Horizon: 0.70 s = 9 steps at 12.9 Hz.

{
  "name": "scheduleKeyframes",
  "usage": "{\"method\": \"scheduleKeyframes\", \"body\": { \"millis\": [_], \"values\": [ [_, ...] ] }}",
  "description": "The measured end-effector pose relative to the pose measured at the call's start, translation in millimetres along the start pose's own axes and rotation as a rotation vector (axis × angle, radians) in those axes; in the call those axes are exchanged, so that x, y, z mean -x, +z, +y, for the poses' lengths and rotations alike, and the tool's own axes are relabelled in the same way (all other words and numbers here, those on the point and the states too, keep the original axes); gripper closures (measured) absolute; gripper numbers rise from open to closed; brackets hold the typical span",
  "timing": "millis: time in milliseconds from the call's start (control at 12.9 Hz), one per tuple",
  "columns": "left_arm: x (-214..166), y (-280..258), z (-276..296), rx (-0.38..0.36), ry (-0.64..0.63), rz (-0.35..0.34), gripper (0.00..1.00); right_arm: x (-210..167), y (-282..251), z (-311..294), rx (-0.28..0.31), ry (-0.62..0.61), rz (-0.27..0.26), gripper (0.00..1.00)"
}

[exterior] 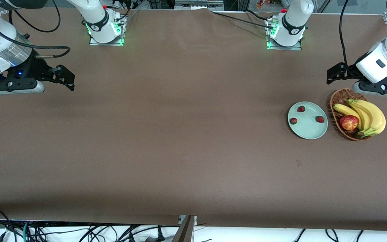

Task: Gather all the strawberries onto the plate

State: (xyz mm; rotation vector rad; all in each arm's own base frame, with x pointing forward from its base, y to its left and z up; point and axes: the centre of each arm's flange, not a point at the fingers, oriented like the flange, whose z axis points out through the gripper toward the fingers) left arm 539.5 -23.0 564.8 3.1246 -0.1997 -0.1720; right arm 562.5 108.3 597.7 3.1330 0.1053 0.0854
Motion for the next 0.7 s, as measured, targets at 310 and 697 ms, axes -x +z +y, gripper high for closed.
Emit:
{"method": "scheduleKeyframes", "body": {
  "millis": [310, 697],
  "values": [
    [-0.1, -12.1, -1.8, -0.001, -0.004, 0.022, 0.0, -0.1, 0.1, 0.7, 0.0, 0.001, 0.0, 0.0],
    [0.2, -10.3, -1.9, -0.001, -0.004, 0.01, 0.0, -0.5, 0.2, 4.0, 0.001, 0.007, 0.0, 0.0]
  ]
}}
